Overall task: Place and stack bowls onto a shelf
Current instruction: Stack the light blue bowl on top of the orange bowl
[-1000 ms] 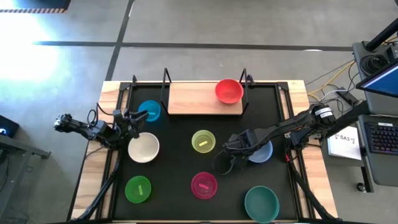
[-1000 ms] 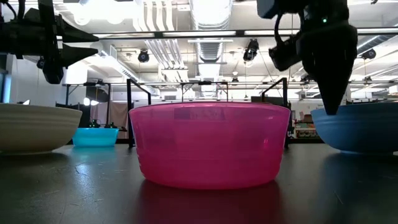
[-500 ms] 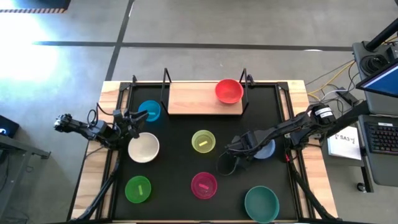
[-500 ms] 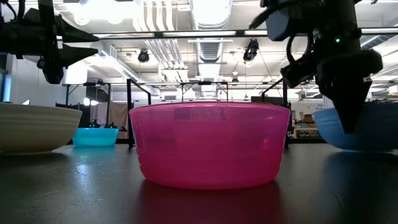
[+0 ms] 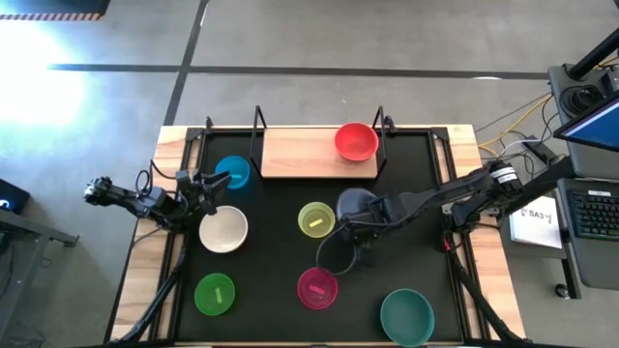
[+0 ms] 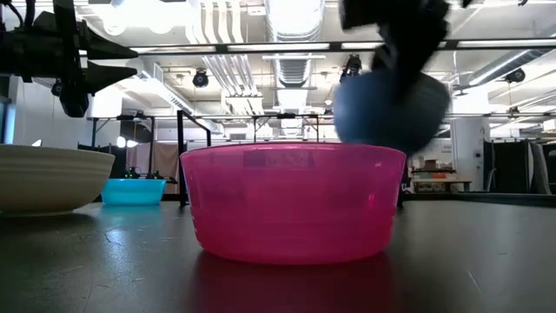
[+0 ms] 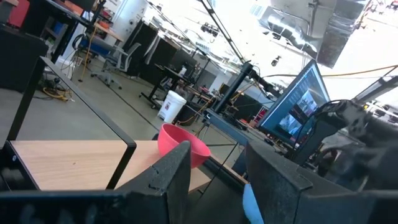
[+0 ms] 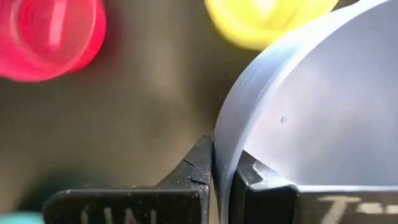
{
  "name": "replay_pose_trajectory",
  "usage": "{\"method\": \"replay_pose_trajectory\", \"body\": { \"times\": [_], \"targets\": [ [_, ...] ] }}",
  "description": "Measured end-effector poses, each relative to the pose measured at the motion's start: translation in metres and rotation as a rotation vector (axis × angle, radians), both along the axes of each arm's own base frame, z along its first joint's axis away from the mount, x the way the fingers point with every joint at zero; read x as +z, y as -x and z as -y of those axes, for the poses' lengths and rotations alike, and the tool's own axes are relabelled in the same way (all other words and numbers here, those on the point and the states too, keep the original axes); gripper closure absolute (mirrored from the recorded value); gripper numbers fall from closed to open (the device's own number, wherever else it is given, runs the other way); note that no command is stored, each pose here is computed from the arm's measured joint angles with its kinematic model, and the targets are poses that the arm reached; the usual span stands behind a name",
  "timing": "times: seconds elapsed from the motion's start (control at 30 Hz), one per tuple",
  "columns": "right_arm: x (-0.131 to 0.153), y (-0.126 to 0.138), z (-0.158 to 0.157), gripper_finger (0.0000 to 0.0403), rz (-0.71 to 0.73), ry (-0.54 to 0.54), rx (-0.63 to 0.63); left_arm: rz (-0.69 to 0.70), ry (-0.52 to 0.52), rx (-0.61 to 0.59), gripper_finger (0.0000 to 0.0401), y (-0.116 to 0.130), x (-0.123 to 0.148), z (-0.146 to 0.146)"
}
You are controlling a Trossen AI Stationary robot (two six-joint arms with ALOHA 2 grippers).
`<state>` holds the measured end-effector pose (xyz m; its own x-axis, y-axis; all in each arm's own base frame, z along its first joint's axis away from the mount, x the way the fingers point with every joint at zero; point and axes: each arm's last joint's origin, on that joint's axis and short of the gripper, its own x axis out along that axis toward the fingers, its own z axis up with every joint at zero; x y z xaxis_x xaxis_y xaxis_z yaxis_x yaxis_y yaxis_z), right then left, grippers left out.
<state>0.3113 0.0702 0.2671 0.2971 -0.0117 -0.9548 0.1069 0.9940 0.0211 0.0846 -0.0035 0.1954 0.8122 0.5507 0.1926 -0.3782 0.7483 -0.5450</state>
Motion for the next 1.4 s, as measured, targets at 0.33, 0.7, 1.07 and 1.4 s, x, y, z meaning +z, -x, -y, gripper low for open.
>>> {"method": "replay_pose_trajectory", "body": {
  "times": [0.33, 0.7, 1.07, 1.4],
  "targets": [
    [0.041, -0.019, 0.047, 0.0394, 0.134, 0.538, 0.062, 0.0, 0.0, 0.0, 0.0265, 0.0, 0.0, 0.0],
    [0.038, -0.011, 0.161, 0.0394, 0.069, 0.509, -0.201, 0.0, 0.0, 0.0, 0.0265, 0.0, 0.0, 0.0],
    [0.036, -0.009, 0.194, 0.0394, 0.152, 0.431, -0.226, 0.0, 0.0, 0.0, 0.0265, 0.0, 0.0, 0.0],
    [0.008, -0.017, 0.199, 0.0394, 0.054, 0.371, -0.193, 0.0, 0.0, 0.0, 0.0265, 0.0, 0.0, 0.0]
  ]
}}
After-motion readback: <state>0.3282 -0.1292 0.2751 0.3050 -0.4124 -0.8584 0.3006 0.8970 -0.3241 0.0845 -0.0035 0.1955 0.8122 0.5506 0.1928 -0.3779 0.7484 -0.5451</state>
